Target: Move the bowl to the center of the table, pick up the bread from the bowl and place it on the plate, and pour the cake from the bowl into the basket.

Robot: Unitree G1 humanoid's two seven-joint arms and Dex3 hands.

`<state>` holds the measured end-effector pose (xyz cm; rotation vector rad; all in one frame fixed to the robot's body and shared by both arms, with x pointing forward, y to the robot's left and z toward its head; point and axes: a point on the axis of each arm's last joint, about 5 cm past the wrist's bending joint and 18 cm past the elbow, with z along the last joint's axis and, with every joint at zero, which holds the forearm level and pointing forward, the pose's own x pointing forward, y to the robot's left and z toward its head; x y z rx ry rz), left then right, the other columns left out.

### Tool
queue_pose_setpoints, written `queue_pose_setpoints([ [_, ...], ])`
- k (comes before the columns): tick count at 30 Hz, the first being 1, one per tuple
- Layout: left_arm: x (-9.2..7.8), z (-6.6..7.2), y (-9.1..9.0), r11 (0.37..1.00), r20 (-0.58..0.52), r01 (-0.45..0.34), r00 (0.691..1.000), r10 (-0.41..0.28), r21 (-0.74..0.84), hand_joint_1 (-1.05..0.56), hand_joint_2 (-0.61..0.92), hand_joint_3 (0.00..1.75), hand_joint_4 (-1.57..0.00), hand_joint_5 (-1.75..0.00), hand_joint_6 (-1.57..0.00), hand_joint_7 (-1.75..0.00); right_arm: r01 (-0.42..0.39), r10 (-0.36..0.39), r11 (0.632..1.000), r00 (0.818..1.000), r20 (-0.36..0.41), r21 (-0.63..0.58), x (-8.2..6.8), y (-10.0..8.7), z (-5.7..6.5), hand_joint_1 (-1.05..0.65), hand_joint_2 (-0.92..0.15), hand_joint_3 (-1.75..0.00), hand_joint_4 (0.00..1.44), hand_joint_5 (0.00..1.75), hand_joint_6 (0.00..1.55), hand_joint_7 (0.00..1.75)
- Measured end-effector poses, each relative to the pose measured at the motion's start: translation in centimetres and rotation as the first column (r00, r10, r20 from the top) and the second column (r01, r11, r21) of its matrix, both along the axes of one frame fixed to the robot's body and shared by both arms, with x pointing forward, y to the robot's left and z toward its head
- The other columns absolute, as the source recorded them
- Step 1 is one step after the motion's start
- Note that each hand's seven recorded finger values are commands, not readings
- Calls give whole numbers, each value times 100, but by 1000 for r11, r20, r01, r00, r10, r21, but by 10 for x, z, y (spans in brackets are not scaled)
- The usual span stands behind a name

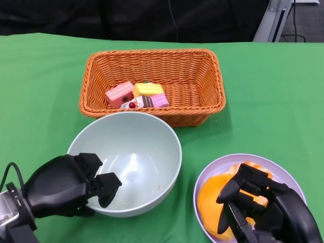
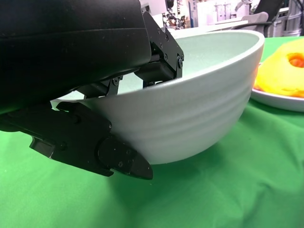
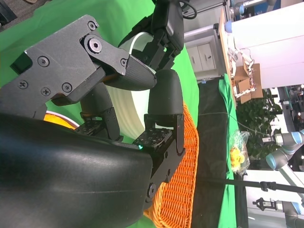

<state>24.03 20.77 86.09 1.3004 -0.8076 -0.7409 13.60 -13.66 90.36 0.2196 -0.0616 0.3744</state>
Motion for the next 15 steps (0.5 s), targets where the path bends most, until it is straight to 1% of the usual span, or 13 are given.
queue_pose_setpoints([
  [1,0,0,-1,1000,0,2,1000,-2,-3,-25,92,4,-63,-155,-67,-108,-1,1,1000,1000,0,0,0,0,0,-15,-54,-111,65,171,63,147],
  [2,0,0,-2,1000,-2,2,1000,-2,-11,-29,92,6,-68,-126,-81,-64,-1,1,1000,1000,0,1,0,0,0,-15,-54,-111,65,171,64,147],
  [3,0,0,-2,1000,-7,2,1000,-2,-21,-35,92,8,-74,-98,-86,-39,-2,2,1000,1000,0,1,0,0,0,-14,-54,-111,65,171,64,147],
  [4,-1,0,-3,999,-14,4,1000,-4,-32,-47,92,12,-76,-66,-87,-18,-2,2,1000,1000,0,1,0,0,0,-14,-54,-112,65,171,64,146],
  [5,-1,1,-3,999,-26,6,1000,-7,-45,-57,92,15,-73,-47,-82,-9,-2,2,1000,1000,0,1,0,0,0,-14,-54,-112,65,171,64,146],
  [6,-1,2,-3,998,-43,7,999,-10,-60,-66,92,18,-69,-31,-75,-5,-3,3,1000,1000,0,1,0,0,0,-14,-54,-111,66,171,64,146],
  [7,-1,4,-3,997,-70,6,997,-12,-75,-76,92,21,-57,-18,-62,-3,-3,3,1000,1000,0,2,0,0,0,-15,-54,-111,66,171,64,146],
  [8,-2,5,-3,996,-101,8,995,-17,-85,-85,92,25,-40,-8,-45,-1,-3,3,1000,1000,1,2,0,0,0,-15,-54,-110,66,171,64,146],
  [9,-2,7,-3,995,-140,10,990,-23,-95,-92,92,29,-24,-4,-32,-1,-4,4,1000,1000,1,3,0,0,0,-15,-54,-110,66,171,64,146],
  [10,-2,9,-2,995,-187,16,982,-33,-95,-98,92,32,-12,-2,-21,0,-5,5,1000,1000,1,5,1,0,0,-15,-54,-110,66,171,64,146],
  [11,-3,10,-1,995,-230,22,972,-43,-92,-102,92,35,-5,-1,-10,0,-5,5,1000,1000,2,6,1,0,0,-16,-54,-110,65,171,64,146],
  [13,-2,15,0,996,-307,33,950,-58,-87,-104,92,39,-1,0,-3,0,-5,5,1000,1000,2,6,1,0,0,-16,-54,-111,65,171,64,146],
  [15,0,20,1,995,-372,32,926,-64,-94,-105,92,44,0,0,-1,0,-5,5,1000,1000,2,6,1,0,0,-15,-54,-111,65,171,63,146],
])
